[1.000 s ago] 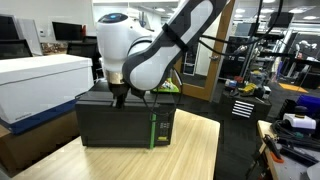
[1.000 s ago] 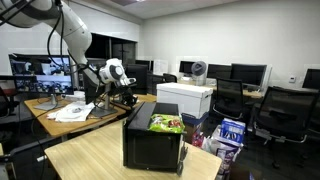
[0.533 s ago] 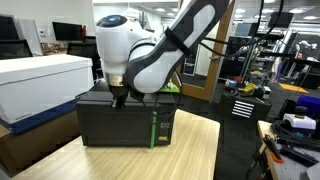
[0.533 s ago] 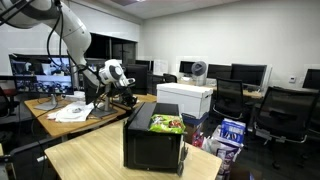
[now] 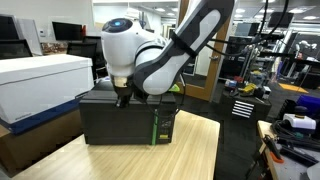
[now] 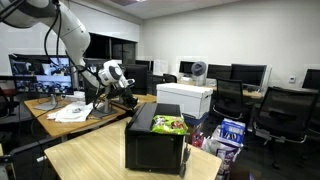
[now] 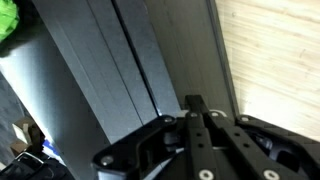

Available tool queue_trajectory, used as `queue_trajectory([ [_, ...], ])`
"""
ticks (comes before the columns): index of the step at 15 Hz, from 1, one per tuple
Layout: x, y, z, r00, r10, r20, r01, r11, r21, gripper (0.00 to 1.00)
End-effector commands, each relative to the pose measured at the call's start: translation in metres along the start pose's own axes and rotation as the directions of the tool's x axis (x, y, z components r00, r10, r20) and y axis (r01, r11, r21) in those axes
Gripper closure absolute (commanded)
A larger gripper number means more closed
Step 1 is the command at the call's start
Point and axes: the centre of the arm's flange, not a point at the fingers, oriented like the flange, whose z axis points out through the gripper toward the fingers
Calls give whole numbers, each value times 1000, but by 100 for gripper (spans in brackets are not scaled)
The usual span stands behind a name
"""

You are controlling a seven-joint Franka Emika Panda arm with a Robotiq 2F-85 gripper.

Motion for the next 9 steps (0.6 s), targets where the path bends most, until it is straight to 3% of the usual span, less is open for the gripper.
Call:
queue_trajectory([
  [1, -22, 0, -40, 999, -53, 12, 50, 985, 166, 73],
  [4, -25, -24, -94, 990, -136, -30, 139, 949, 284, 54],
  [9, -35, -32, -163, 940, -333, -77, 334, 847, 414, 23],
])
